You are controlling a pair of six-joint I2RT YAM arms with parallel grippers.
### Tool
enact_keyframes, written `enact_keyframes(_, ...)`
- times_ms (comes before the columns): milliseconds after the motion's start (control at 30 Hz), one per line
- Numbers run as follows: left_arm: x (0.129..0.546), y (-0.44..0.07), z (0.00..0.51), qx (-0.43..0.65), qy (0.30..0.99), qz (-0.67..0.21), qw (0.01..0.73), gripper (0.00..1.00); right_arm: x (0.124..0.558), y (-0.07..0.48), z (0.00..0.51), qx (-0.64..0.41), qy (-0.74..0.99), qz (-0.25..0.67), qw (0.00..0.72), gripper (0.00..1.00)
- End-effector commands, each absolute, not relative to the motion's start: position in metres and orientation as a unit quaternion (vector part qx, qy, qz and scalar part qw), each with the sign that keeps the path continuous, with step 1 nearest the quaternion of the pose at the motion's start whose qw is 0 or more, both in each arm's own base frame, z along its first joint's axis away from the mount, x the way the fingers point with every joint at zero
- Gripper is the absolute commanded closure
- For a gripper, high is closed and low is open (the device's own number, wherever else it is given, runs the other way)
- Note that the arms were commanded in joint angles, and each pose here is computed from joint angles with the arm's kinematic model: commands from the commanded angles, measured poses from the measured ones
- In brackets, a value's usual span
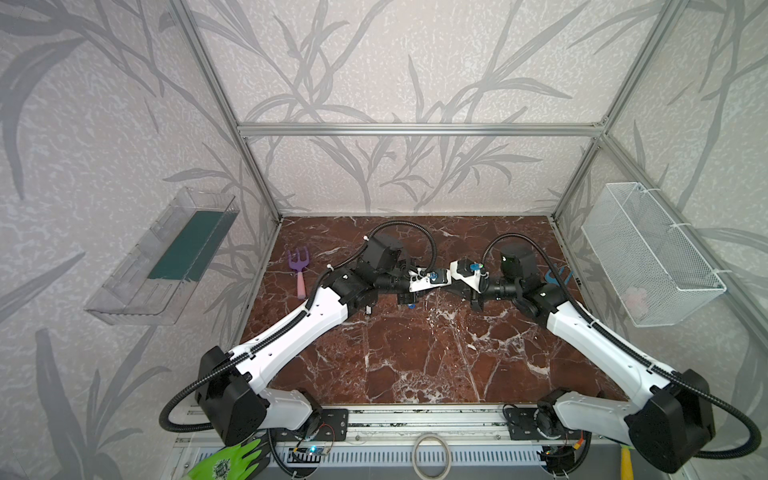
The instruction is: Put the keys on the keyring
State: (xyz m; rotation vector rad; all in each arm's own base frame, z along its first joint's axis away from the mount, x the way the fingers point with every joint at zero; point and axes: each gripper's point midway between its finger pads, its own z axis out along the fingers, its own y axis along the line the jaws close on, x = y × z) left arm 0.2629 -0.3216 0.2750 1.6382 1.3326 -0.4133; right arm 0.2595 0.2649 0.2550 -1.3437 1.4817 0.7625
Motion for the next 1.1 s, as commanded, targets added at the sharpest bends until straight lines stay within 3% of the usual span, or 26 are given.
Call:
enact_keyframes(0,0.258,-0.326,0.274,0.676,0.545,-0.185,0.46,0.74,0.26,0.269,0.273,-0.558,0.587,0.309,0.499,1.0)
enact_keyframes(167,0.258,-0.329,0.268,0.68,0.549,-0.186,0.449,0.77,0.259,0.27,0.275,-0.556,0.584,0.313,0.502,1.0)
enact_keyframes(433,0.264,-0.335,0.27,0.678,0.544,-0.184,0.459,1.0,0.258,0.269,0.274,-0.558,0.578,0.309,0.509,1.0)
enact_keyframes(500,0.263,-0.337,0.274,0.674,0.54,-0.192,0.467,1.0,0.26,0.267,0.272,-0.557,0.579,0.3,0.514,0.93)
enact_keyframes(567,0.261,-0.337,0.277,0.672,0.531,-0.204,0.474,1.0,0.265,0.261,0.266,-0.551,0.584,0.279,0.526,0.79)
enact_keyframes(633,0.258,-0.335,0.283,0.659,0.523,-0.239,0.485,1.0,0.268,0.251,0.265,-0.54,0.572,0.274,0.553,0.75)
enact_keyframes(1067,0.258,-0.331,0.331,0.565,0.463,-0.375,0.57,1.0,0.258,0.24,0.278,-0.507,0.534,0.33,0.59,0.75)
